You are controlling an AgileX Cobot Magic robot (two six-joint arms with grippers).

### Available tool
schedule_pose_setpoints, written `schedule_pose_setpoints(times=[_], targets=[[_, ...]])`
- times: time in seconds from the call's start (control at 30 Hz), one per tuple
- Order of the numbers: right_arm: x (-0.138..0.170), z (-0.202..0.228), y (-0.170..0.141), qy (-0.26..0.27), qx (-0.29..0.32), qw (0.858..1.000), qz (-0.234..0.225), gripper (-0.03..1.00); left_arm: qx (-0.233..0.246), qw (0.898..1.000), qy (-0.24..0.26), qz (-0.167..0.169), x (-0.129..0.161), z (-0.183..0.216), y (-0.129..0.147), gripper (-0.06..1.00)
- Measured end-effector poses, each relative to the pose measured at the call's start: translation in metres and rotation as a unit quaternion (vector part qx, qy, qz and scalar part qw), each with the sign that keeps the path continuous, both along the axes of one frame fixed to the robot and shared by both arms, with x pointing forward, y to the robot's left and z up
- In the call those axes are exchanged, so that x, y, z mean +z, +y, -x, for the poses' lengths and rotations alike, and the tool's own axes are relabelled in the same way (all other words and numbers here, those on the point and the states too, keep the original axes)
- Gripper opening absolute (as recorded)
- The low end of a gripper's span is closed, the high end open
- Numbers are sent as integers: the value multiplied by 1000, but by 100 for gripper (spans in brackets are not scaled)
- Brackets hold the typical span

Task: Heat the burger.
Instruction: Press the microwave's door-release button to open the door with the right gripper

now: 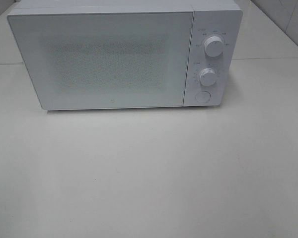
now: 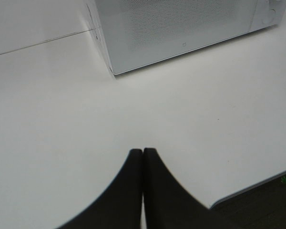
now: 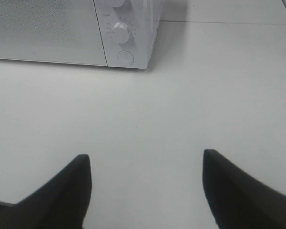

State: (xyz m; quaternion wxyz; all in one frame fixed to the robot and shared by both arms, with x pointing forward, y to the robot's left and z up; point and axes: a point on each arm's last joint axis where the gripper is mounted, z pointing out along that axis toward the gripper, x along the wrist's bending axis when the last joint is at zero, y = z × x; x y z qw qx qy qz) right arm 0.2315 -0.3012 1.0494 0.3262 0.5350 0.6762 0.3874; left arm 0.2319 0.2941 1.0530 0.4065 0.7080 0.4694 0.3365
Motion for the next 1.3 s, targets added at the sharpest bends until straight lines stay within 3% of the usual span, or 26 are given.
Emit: schedule_pose_setpoints(times=[0.63,1.13,1.3], targets=[[9,-9,3,-2,3,1000,-7,64,0,1000,0,0,0,0,0,0],[20,-112,26,12,7,1000,4,63,0,1000,0,0,0,0,0,0],[13,-151,34,0,8,1000,2,56,0,1000,0,0,0,0,0,0]])
